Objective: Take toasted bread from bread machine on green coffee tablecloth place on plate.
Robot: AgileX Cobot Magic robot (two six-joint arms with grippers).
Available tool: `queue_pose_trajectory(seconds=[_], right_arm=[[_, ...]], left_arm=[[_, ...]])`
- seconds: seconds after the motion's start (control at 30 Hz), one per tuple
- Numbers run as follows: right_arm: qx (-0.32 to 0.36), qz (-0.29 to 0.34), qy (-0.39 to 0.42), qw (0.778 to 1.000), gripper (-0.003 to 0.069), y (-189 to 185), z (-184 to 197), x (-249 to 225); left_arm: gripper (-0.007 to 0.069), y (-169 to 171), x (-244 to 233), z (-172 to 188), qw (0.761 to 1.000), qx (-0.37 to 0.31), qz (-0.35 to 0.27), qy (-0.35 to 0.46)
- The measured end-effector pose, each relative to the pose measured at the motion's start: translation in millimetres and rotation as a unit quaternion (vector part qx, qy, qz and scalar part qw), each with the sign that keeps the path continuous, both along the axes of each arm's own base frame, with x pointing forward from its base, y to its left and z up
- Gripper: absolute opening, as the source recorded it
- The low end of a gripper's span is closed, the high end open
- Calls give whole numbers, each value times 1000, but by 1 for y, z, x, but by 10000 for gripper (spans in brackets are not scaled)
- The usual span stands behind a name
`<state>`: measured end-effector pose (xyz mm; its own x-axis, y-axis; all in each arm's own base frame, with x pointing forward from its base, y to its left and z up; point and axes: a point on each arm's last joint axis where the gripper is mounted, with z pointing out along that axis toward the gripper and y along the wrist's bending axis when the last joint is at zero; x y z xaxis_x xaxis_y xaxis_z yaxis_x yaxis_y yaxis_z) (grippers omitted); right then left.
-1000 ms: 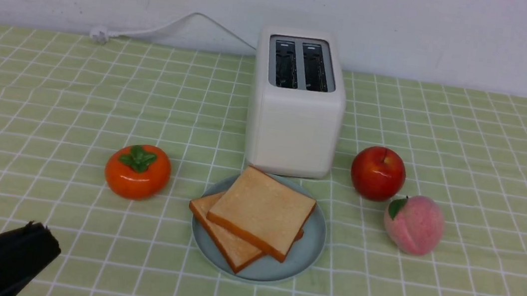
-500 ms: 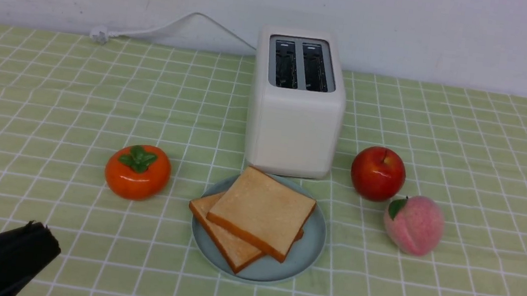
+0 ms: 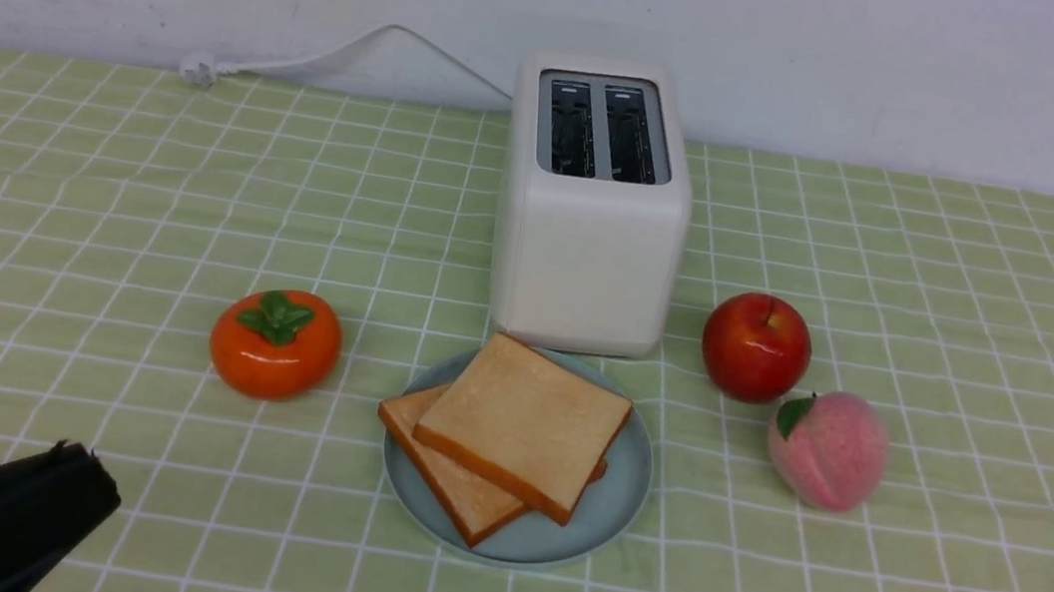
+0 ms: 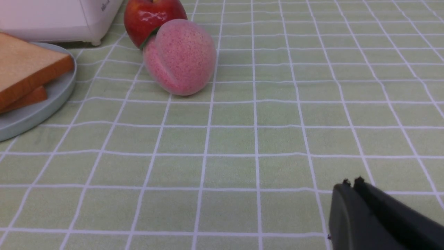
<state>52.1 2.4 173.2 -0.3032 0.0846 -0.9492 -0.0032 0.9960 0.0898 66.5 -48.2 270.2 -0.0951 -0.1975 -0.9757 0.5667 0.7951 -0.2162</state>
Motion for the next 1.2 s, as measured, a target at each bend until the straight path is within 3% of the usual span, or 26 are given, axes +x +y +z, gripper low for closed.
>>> queue_pose_trajectory(seconds=[0.47, 0.63, 0.77, 1.2], right_arm=[[0, 0, 0, 1000, 15, 0, 0, 0], [0, 0, 0, 1000, 22, 0, 0, 0], [0, 0, 0, 1000, 27, 0, 0, 0], [-1, 0, 0, 1000, 38, 0, 0, 0]], left_arm=[[18, 12, 7, -2, 997, 3, 74, 11], [18, 12, 7, -2, 996, 43, 75, -13], [18, 12, 7, -2, 997, 25, 74, -2], [18, 12, 7, -7, 995, 57, 80, 4]])
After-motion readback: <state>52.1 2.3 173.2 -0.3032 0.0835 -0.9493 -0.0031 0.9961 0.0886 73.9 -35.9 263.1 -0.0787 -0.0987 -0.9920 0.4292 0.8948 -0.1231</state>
